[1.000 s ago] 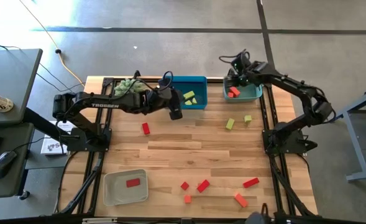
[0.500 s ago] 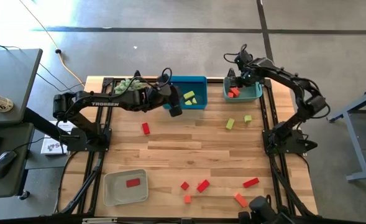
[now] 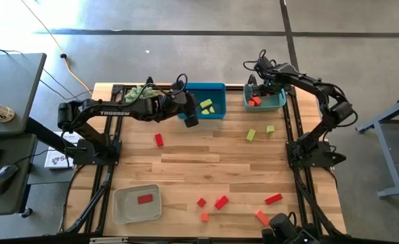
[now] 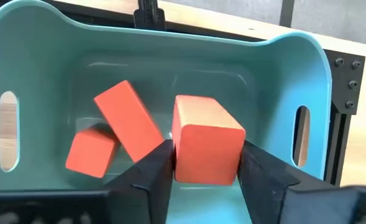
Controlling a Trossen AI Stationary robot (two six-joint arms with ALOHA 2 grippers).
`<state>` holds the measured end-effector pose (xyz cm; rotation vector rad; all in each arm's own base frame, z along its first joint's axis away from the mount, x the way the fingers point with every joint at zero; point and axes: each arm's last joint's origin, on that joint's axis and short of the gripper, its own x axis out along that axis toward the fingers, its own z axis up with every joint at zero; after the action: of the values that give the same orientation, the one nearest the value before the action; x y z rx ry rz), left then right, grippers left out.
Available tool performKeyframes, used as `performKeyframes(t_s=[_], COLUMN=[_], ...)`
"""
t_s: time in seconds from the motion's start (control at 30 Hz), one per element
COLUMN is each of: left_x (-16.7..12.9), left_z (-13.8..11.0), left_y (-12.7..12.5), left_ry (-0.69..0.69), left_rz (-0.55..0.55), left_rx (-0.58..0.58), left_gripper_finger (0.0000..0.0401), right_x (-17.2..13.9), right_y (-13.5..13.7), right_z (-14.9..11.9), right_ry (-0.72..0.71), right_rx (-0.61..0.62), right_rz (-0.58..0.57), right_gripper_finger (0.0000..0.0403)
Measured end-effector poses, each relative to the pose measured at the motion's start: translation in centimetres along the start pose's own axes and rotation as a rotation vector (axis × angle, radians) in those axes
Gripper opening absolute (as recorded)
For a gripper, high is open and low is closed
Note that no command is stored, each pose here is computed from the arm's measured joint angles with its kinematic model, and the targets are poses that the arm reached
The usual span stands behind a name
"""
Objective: Sort & place blocks by color
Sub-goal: Put the orange block into the green bin, then put the red block into the gray bin
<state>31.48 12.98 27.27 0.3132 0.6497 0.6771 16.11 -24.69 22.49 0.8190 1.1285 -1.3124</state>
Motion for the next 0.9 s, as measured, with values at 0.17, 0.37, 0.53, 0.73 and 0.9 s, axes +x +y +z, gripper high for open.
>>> performKeyframes(t_s=[0.17, 0.37, 0.53, 0.73, 0.9], left_x=[0.0, 0.0, 0.0, 0.0, 0.0], left_z=[0.0, 0.0, 0.0, 0.1, 0.3], left_y=[0.0, 0.0, 0.0, -0.2, -0.1], left_ry=[-0.001, 0.000, -0.003, -0.022, -0.036], left_rz=[0.000, 0.000, -0.004, -0.044, -0.037], left_rx=[0.001, 0.001, 0.000, -0.001, 0.013], left_gripper_finger=[0.0143, 0.0143, 0.0143, 0.0143, 0.0143], right_x=[0.0, -0.1, -1.3, -4.4, -7.4], right_y=[0.0, 0.3, 1.3, 2.8, 4.3], right_z=[-0.2, -0.6, -1.4, -3.1, -5.3], right_ry=[0.021, 0.087, 0.063, -0.027, -0.096], right_rx=[0.040, 0.060, 0.057, 0.038, 0.043], right_rz=[0.007, 0.076, 0.099, 0.155, 0.231], right_gripper_finger=[0.0198, 0.0209, 0.0210, 0.0207, 0.0206])
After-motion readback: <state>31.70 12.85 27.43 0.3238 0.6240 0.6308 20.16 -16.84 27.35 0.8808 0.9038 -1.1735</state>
